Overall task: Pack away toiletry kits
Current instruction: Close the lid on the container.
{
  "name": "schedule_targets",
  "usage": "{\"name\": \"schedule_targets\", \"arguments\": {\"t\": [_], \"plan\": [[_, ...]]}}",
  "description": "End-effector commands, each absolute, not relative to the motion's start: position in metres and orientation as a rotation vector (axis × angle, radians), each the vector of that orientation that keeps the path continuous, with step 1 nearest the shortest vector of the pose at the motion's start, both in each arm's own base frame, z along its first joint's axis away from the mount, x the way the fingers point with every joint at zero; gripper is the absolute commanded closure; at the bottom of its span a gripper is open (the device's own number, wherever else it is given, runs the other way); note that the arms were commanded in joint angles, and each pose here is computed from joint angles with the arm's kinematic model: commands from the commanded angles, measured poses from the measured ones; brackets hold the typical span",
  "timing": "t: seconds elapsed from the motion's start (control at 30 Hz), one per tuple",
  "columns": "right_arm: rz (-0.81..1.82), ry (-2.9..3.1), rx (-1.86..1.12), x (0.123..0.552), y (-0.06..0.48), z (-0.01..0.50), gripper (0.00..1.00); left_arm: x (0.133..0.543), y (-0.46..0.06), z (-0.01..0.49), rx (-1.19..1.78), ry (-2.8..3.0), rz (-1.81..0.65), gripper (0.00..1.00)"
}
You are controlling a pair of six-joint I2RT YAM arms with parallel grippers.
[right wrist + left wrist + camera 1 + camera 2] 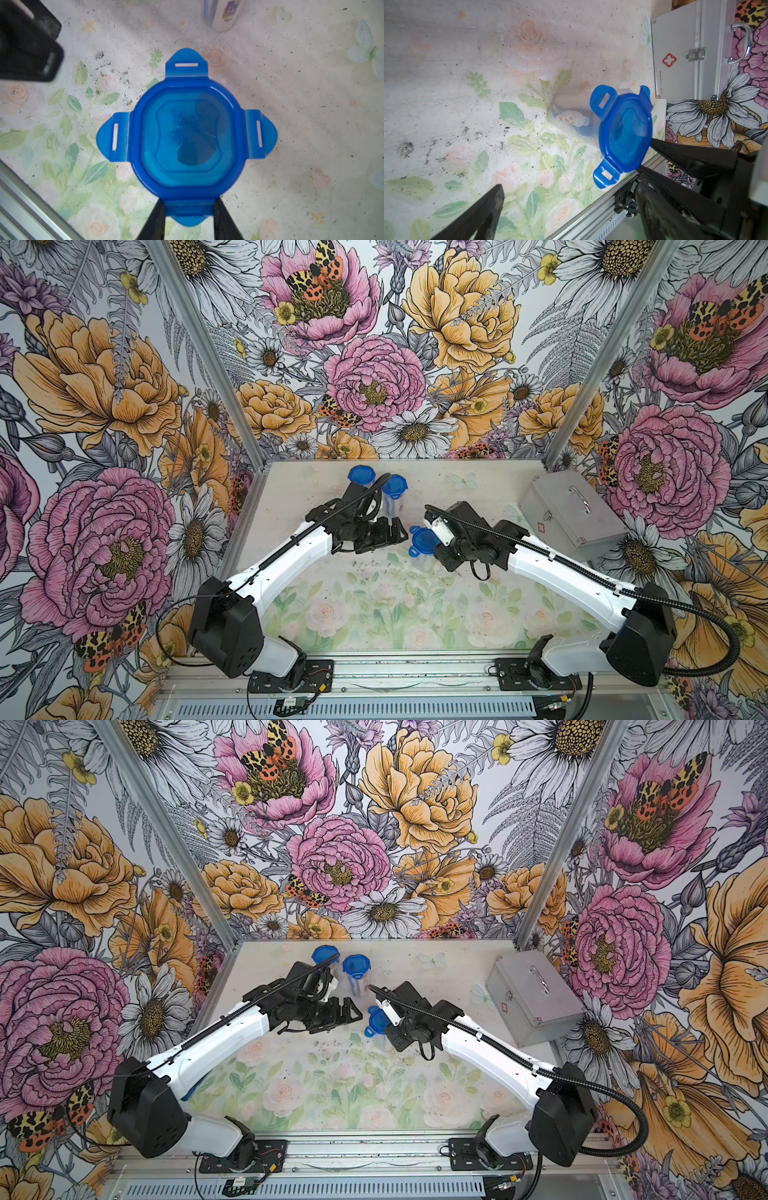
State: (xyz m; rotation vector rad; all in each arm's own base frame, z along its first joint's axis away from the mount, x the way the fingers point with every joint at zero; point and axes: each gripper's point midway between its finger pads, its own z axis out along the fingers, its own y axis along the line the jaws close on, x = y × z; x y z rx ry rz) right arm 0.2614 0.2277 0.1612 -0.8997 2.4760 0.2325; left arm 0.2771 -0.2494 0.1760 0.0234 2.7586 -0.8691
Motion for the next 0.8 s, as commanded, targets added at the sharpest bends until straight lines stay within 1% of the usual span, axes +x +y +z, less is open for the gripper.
{"name": "schedule_targets", "arguments": {"t": [0.0,0.2,0.4,0.77], "plan": [[0.198,2.479,-0.935,0.26,0.226,0.155,0.83,0.282,-0.261,0.183,0.088,2.736,-0.862,0.02],[0.187,2.489,-0.94,0.257,0.222,0.15,0.8,0.288,-0.273,0.182,0.103,2.737,-0.834,0.02],[0.172,2.487,-0.942,0.257,0.219,0.149,0.71,0.292,-0.281,0.176,0.106,2.748,-0.799,0.01],[0.173,2.472,-0.931,0.266,0.223,0.156,0.69,0.295,-0.279,0.166,0.087,2.765,-0.751,0.01]]}}
